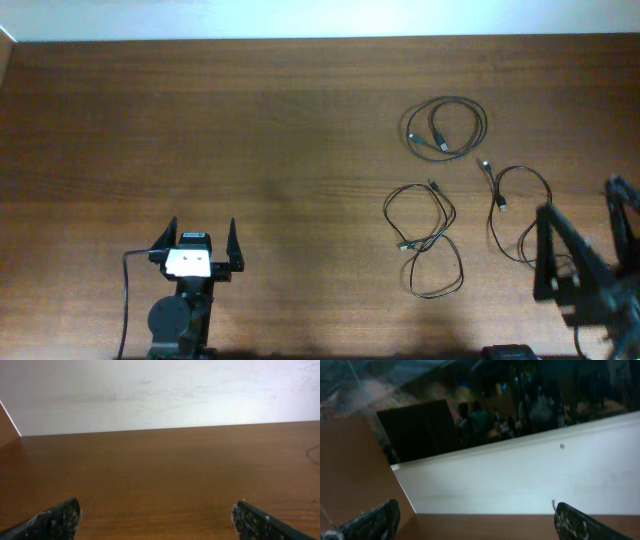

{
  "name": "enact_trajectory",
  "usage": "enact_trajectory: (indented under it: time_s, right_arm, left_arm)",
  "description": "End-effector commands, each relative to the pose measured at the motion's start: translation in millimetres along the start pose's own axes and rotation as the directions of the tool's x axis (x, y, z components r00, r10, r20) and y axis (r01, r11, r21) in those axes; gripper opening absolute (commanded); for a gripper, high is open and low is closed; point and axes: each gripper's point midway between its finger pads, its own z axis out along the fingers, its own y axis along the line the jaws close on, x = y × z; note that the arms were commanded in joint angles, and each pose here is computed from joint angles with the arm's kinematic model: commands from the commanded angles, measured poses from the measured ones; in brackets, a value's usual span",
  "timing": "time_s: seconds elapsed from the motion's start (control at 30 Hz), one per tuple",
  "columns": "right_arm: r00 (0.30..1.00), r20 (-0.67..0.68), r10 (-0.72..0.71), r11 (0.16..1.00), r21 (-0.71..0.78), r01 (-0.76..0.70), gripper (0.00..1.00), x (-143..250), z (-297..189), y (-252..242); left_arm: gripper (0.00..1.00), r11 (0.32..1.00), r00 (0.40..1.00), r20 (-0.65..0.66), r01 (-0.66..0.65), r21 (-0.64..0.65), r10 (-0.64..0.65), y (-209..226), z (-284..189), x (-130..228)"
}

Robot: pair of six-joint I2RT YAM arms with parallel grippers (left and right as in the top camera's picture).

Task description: Untangle cables

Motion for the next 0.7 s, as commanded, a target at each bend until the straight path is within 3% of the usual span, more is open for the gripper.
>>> enact_trajectory:
  time_s: [0.0,0.13,0.3,0.4,0.5,0.67]
  right_arm:
    - [0.998,0.049,-0.025,0.999,-0.027,0.027,0.98,-8.3,-20.4,11.4]
    - [1.0,0.014,-0.014,1.0,-0.014,0.015,0.98,7.0,-42.9,12.6]
    - [0.971,-0.226,0.076,0.994,0.09,-0.057,0.98,68.8,-51.9,-9.4]
    - [0.905,-0.396,0.158,0.979,0.181,-0.092,0.98,115.2,-67.9,-22.8]
    - [0.77,-0.577,0.272,0.948,0.299,-0.111,0.98,172.7,-94.8,-37.2]
    - [0.688,-0.647,0.328,0.928,0.355,-0.109,0.98,201.7,-105.5,-45.4]
  left_arm:
    - [0.99,1.0,1.0,0.001,-0.019,-0.01,0.019,2.3,-0.4,0.2]
    - [0.99,1.0,1.0,0.001,-0.019,-0.01,0.019,2.3,-0.4,0.2]
    - [0.99,1.0,1.0,0.001,-0.019,-0.01,0.019,2.3,-0.4,0.2]
    - [0.99,1.0,1.0,0.001,-0.019,-0.01,0.019,2.3,-0.4,0.2]
    - [0.99,1.0,1.0,0.001,-0.019,-0.011,0.019,2.3,-0.4,0.3]
    - [0.99,1.0,1.0,0.001,-0.019,-0.01,0.019,2.3,-0.4,0.2]
